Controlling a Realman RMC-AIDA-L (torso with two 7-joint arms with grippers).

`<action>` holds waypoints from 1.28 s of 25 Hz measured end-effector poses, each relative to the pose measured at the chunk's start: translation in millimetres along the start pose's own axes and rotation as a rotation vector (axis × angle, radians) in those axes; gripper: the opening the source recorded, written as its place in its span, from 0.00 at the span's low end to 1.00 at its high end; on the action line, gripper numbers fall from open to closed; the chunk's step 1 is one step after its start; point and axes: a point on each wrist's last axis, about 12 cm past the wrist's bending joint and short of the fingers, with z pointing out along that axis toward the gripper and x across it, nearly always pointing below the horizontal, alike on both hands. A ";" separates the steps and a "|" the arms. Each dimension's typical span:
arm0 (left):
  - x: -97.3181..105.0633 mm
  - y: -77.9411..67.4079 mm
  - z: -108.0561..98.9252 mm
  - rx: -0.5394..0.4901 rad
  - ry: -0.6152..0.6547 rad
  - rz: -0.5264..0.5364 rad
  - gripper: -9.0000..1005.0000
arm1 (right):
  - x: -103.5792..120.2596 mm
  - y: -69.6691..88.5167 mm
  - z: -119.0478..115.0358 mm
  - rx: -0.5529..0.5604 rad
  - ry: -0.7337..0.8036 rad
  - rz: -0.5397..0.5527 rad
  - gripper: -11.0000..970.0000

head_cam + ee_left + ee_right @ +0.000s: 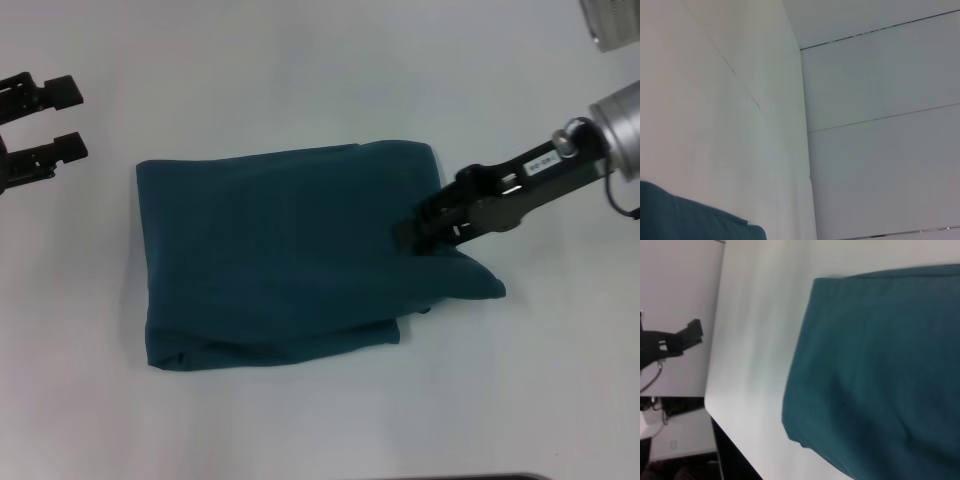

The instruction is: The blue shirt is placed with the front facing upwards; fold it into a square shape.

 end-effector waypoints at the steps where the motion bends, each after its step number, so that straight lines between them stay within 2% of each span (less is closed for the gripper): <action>1: 0.1 0.1 0.0 0.000 0.000 0.002 0.80 | -0.6 0.9 3.8 -0.007 -0.006 0.005 0.47; 4: 0.9 0.1 2.4 0.004 0.003 0.009 0.80 | -0.1 3.5 20.4 -0.015 0.004 0.014 0.47; 7: 0.3 -0.1 4.8 0.003 0.006 0.014 0.80 | 4.9 1.0 35.0 0.024 0.050 0.029 0.47; 14: -1.9 1.2 8.1 -0.014 -0.002 0.018 0.79 | 17.7 -14.3 44.1 0.093 0.104 0.081 0.46; 18: -2.6 1.1 9.2 -0.016 -0.002 0.026 0.80 | 16.5 -12.3 39.0 0.081 0.097 0.078 0.46; 24: -1.2 2.5 7.6 -0.018 -0.005 0.022 0.80 | 10.1 0.9 11.7 0.023 0.065 0.034 0.45; 27: -0.2 3.5 6.1 -0.020 -0.008 0.018 0.79 | 12.0 -4.5 -0.7 0.045 0.052 0.052 0.45; 32: -0.3 3.9 5.9 -0.022 -0.010 0.019 0.80 | 24.5 -21.5 -7.0 0.124 0.082 0.114 0.44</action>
